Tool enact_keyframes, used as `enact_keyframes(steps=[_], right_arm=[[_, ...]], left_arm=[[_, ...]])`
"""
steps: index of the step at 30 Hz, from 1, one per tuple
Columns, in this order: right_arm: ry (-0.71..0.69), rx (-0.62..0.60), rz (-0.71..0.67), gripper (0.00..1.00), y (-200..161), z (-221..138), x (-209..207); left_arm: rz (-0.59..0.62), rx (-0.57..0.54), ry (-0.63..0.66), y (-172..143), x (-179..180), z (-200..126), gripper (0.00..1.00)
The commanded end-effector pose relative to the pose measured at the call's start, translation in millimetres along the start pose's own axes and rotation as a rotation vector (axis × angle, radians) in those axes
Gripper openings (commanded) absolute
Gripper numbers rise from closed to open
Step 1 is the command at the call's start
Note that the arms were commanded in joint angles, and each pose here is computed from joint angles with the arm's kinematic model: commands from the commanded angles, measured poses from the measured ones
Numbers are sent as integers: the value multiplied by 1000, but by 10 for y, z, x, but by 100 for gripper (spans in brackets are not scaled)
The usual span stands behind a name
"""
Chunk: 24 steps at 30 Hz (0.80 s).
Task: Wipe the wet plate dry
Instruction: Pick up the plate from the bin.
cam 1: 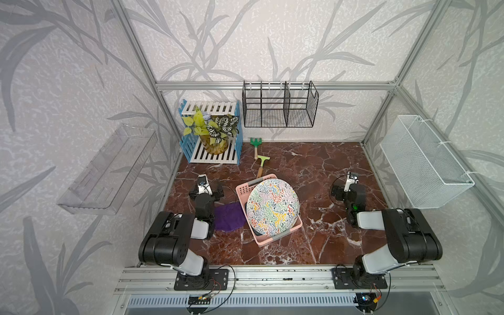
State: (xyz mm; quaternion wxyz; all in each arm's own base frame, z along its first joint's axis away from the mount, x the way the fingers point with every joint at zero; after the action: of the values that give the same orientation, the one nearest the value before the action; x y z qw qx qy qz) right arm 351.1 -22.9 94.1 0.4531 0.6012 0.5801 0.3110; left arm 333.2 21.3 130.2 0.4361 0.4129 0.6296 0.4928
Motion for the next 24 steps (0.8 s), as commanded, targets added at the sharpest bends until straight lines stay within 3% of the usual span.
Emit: enact_keyframes(steps=[1,12,15,17,18,19,22,24], right_arm=[[-3,-31,-3,99,119,4,2],[-2,-35,-1,99,122,1,-1],[-5,-57,-13,99,301,-110,-26],[-43,34,81,99,521,-363,-150],[-47,90,183,100,692,-528,-198],[9,105,261,98,904,-706,-172],[355,178,367,85,1246,-1217,186],[574,212,453,75,1374,-1494,444]], left_arm=[[-3,-21,2,50,7,-6,100],[-4,-21,2,49,8,-6,100],[-3,-20,3,46,10,-9,100],[8,-109,6,282,-33,-106,100],[29,-80,28,364,-103,-142,100],[-21,-28,63,490,-167,-148,100],[-381,169,47,805,-429,-282,99],[-531,332,-135,799,-809,-422,88]])
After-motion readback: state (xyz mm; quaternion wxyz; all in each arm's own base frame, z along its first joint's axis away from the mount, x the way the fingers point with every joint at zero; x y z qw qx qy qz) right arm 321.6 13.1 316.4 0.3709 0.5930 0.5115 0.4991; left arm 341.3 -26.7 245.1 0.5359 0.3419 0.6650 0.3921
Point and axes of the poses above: each gripper's point midway between its finger pads, its own z axis out along the fingers, its own x axis along the line the jaws close on, y = z × x, the point moved 4 cm from there along -z, back along the fingers, and after that the axes turned 10 degrees about -z, right-handed, at the moved point
